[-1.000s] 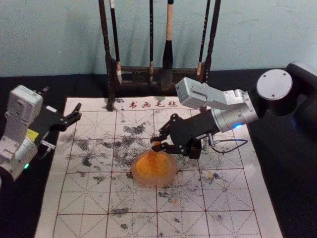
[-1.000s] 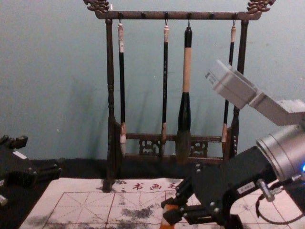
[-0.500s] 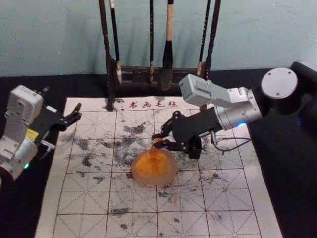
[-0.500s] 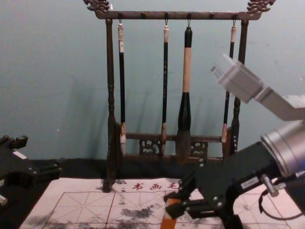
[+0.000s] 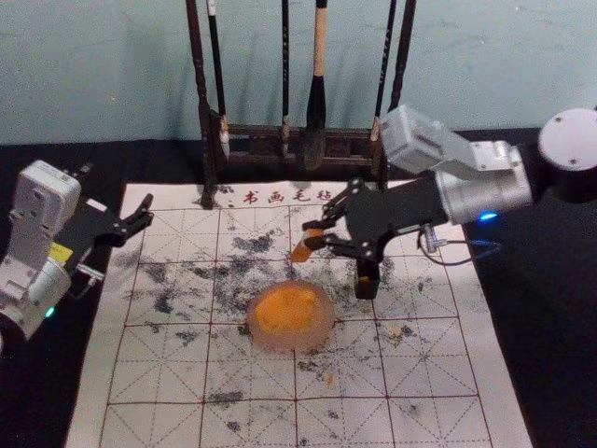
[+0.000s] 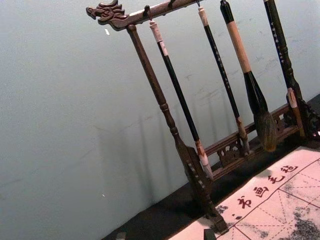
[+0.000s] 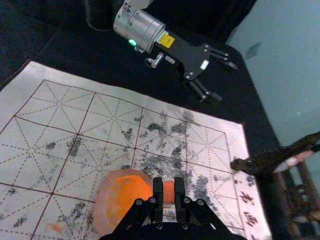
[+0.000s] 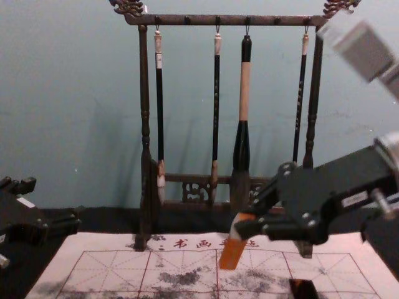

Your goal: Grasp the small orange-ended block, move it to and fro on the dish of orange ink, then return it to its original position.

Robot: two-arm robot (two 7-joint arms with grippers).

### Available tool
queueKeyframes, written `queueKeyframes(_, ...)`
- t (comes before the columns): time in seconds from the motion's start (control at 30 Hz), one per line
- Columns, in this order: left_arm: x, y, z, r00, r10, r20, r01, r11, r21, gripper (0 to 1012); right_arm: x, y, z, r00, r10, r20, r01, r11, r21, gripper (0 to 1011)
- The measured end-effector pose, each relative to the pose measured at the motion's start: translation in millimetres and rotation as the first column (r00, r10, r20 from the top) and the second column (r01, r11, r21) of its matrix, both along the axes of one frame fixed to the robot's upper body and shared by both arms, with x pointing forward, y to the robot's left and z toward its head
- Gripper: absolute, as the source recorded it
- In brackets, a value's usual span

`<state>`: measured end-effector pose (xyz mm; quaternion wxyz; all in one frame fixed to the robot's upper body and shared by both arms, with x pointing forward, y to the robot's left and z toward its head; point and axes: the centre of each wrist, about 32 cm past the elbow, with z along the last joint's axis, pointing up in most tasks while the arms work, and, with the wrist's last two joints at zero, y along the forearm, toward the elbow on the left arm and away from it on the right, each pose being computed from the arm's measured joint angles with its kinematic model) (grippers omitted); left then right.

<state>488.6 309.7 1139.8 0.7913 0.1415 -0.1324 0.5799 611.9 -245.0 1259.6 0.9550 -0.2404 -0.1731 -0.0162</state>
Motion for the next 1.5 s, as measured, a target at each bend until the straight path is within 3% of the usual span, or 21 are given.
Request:
queueKeyframes(0.23, 0.0, 0.0, 0.0, 1.0000, 0.000, 0.000, 0.000, 1.0000, 0.000, 1001, -12.4, -18.7, 8.9, 0.999, -0.028, 0.022, 0.027, 1.000, 0.003, 129)
queueKeyframes(0.27, 0.0, 0.0, 0.0, 1.0000, 0.000, 0.000, 0.000, 1.0000, 0.000, 1001, -17.1, -26.7, 11.2, 0.999, -0.040, 0.026, 0.040, 0.999, -0.001, 130)
queueKeyframes(0.63, 0.0, 0.0, 0.0, 1.0000, 0.000, 0.000, 0.000, 1.0000, 0.000, 1001, -32.0, -56.5, 14.4, 0.995, -0.094, 0.022, 0.094, 0.995, -0.037, 129)
queueKeyframes(0.97, 0.0, 0.0, 0.0, 1.0000, 0.000, 0.000, 0.000, 1.0000, 0.000, 1001, -30.8, -65.1, 5.5, 0.992, -0.127, -0.004, 0.127, 0.990, -0.061, 129)
queueKeyframes(1.5, 0.0, 0.0, 0.0, 1.0000, 0.000, 0.000, 0.000, 1.0000, 0.000, 1001, -21.2, -60.6, -7.9, 0.989, -0.141, -0.030, 0.139, 0.988, -0.074, 129)
